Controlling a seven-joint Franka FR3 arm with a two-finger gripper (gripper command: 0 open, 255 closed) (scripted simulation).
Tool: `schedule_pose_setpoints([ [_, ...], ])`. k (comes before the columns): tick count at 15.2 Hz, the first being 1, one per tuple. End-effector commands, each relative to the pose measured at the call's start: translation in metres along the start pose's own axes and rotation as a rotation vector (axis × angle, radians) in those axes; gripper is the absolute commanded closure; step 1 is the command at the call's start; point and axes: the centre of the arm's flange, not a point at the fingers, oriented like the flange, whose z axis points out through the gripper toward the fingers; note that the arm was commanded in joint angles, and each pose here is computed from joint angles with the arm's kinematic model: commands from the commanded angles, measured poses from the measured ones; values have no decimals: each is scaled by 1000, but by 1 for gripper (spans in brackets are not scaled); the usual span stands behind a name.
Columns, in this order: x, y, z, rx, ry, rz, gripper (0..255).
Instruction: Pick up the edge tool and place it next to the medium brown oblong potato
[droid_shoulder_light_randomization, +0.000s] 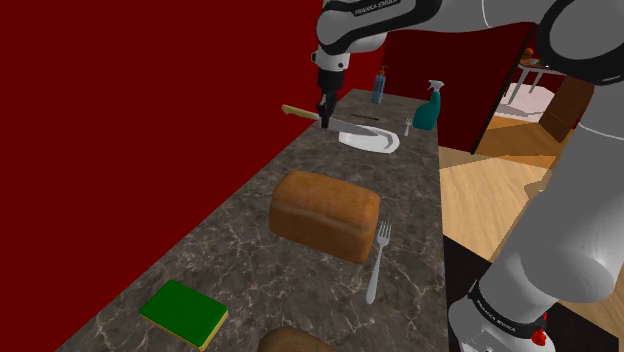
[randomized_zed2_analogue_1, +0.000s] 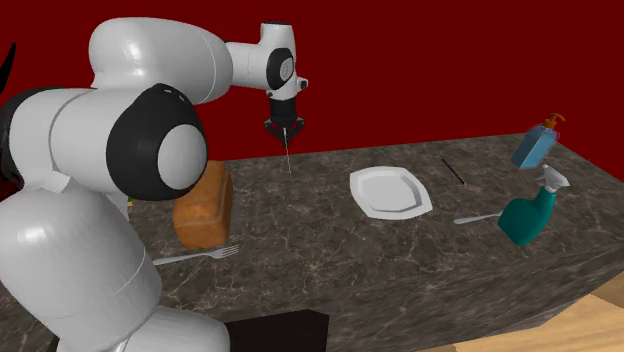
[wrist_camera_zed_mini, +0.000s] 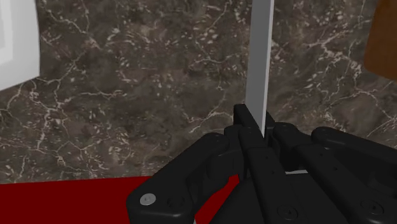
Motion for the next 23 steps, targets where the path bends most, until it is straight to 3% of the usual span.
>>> schedule_pose_setpoints([
  [1, -8, -25, 1, 0, 0, 1, 255],
  [23, -94, -302, -2, 0, 0, 1, 255],
])
